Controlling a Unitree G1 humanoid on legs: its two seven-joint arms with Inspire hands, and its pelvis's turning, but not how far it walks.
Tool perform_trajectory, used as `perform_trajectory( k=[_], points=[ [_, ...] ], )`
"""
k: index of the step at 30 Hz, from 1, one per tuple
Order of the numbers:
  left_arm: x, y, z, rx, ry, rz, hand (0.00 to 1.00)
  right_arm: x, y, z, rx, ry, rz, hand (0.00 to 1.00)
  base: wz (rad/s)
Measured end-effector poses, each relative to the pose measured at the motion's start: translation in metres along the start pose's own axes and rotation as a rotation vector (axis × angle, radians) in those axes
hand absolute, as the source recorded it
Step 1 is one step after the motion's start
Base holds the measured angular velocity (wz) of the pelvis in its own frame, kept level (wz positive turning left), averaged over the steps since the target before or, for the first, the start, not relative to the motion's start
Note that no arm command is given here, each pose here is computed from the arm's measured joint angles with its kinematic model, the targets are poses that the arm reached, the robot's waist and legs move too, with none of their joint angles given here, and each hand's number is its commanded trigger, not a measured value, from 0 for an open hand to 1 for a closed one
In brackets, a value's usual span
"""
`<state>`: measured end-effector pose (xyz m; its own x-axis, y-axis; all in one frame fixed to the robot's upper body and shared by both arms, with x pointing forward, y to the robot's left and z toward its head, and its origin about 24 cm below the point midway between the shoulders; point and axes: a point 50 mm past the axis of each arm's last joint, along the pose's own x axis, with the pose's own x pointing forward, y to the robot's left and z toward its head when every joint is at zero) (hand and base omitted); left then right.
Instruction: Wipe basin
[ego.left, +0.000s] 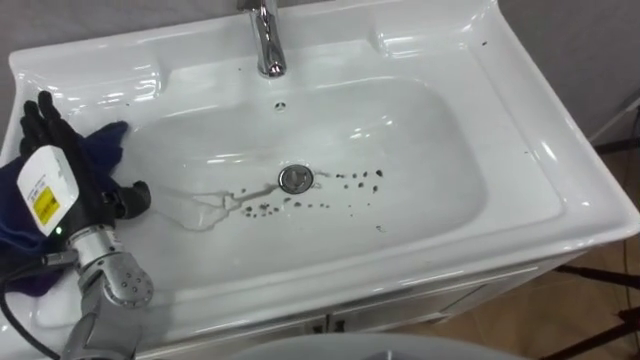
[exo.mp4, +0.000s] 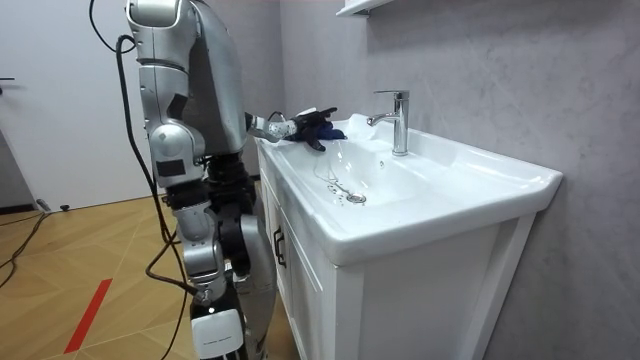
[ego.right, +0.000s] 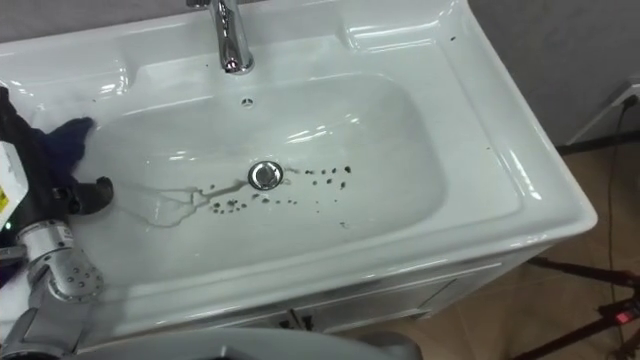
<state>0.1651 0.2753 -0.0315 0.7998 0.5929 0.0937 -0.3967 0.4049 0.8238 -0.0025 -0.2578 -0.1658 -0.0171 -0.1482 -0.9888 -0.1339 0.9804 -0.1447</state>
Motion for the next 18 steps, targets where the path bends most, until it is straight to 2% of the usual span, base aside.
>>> perform_trajectory(
  k=[8,18],
  points=[
    [-0.0046,-0.0026,-0.0060,0.062,0.028,0.003,0.00,-0.0001,-0.0003,-0.0029,-0.002,0.023,-0.010,0.00,-0.03],
    [-0.0058,-0.0032,-0.0073,0.070,0.046,0.009,0.00,-0.0002,-0.0010,-0.0007,-0.005,0.030,-0.013,0.00,0.00]
  ],
)
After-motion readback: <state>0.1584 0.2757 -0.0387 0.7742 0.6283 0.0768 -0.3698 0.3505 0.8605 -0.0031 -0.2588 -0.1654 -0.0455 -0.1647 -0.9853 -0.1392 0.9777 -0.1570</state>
